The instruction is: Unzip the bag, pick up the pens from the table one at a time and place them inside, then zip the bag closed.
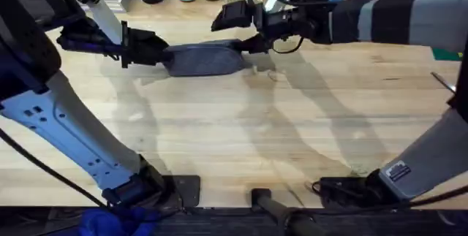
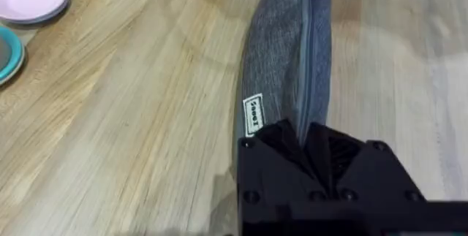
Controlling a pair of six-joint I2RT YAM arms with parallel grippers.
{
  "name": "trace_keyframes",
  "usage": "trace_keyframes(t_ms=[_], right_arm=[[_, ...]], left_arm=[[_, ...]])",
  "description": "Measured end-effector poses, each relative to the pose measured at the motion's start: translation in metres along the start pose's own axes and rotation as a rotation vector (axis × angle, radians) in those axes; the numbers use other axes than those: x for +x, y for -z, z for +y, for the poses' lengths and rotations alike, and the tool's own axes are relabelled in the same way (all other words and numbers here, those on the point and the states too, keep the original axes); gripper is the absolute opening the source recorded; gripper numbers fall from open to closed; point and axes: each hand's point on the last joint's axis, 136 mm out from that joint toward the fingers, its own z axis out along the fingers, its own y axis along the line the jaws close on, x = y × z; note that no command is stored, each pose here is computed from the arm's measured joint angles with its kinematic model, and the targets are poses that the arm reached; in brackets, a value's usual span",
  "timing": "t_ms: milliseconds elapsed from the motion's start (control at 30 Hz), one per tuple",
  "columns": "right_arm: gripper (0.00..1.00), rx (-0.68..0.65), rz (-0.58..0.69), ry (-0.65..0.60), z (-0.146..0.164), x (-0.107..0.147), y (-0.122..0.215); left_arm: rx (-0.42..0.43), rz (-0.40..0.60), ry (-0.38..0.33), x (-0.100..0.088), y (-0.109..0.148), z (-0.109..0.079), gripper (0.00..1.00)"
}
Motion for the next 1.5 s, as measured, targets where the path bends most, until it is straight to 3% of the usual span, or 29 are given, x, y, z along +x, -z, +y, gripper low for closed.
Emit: trace_keyframes(t_ms=[400,633,1500], right_arm=[[0.996,-0.058,-0.049,0.078,0.047,-0.009,0.024],[0.996,-0.073,-0.035,0.061,0.051,-0.006,0.024],[0.995,-0.148,0.099,0.166,0.089,0.036,-0.007]], left_arm=[[0.0,0.0,0.0,0.0,0.0,0.0,0.041],[0.0,0.0,0.0,0.0,0.0,0.0,0.041],[0.0,0.0,0.0,0.0,0.0,0.0,0.041]])
